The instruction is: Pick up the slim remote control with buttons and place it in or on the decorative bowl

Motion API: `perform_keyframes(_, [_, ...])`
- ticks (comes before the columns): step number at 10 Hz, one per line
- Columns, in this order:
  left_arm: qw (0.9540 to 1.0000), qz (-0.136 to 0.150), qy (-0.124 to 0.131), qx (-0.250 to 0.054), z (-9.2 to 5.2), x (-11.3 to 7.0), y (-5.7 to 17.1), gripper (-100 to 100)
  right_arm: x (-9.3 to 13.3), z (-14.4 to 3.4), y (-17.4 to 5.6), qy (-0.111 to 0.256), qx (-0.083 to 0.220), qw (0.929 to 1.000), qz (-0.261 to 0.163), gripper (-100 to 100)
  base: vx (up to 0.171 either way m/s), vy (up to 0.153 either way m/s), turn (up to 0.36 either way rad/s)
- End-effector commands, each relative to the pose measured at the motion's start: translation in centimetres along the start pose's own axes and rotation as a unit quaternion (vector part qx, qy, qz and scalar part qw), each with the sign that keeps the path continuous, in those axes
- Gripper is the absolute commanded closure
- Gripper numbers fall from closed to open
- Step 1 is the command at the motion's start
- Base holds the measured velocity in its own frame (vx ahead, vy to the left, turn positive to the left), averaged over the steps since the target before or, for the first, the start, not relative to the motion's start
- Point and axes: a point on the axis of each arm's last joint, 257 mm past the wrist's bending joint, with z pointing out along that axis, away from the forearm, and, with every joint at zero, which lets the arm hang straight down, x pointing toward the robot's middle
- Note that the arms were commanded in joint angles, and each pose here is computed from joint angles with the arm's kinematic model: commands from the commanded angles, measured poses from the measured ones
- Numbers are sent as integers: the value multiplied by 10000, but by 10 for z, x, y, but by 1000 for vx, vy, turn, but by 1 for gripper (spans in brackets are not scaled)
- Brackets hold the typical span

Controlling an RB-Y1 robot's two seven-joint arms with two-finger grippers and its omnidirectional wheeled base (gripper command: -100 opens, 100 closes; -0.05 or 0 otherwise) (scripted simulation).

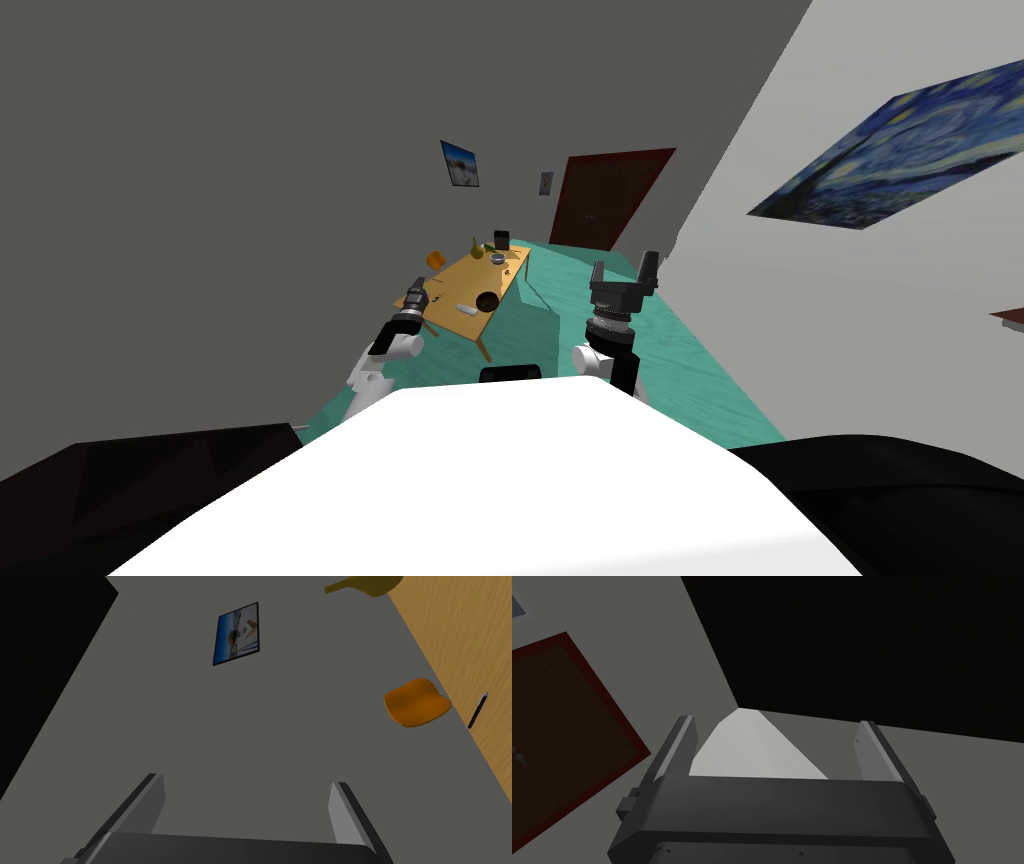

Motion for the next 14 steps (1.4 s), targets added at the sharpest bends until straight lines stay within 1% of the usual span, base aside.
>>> perform_keyframes(1, [9994,157,-49,-298,10,-19,20,-100,0,0,0,0,0,10000,0,0,-29,-26,-50])
perform_keyframes(2, [9992,156,-40,-366,9,-18,25,-100,0,0,0,0,0,10000,0,0,-23,-19,-26])
perform_keyframes(3, [9979,281,-86,-573,16,-33,38,-100,0,0,0,0,0,10000,0,0,-21,-19,-52])
perform_keyframes(4, [9972,277,-77,-685,14,-33,47,-100,0,0,0,0,0,10000,0,0,-16,-14,-28])
perform_keyframes(5, [9950,388,-118,-911,20,-48,61,-100,0,0,0,0,0,10000,0,0,-12,-18,-75])
perform_keyframes(6, [9940,383,-113,-1014,18,-48,70,-100,0,0,0,0,0,10000,0,0,-8,-13,-37])
perform_keyframes(7, [9912,481,-147,-1224,23,-63,81,-100,0,0,0,0,0,10000,0,0,-6,-17,-75])
perform_keyframes(8, [9896,471,-147,-1354,20,-64,94,-100,0,0,0,0,0,10000,0,0,-3,-13,-58])
perform_keyframes(9, [9860,553,-179,-1565,23,-79,105,-100,0,0,0,0,0,10000,0,0,1,-16,-103])
perform_keyframes(10, [9837,540,-176,-1704,20,-79,117,-100,0,0,0,0,0,10000,0,0,3,-10,-56])
perform_keyframes(11, [9798,607,-205,-1892,22,-93,126,-100,0,0,0,0,0,10000,0,0,6,-11,-97])
perform_keyframes(12, [9765,587,-199,-2062,17,-94,141,-100,0,0,0,0,0,10000,0,0,10,-7,-67])
perform_keyframes(13, [9765,587,-199,-2062,17,-94,141,-100,0,0,0,0,0,10000,0,0,7,-2,2])
perform_keyframes(14, [9710,630,-203,-2299,17,-106,152,-100,0,0,0,0,0,10000,-1,0,10,-7,-105])
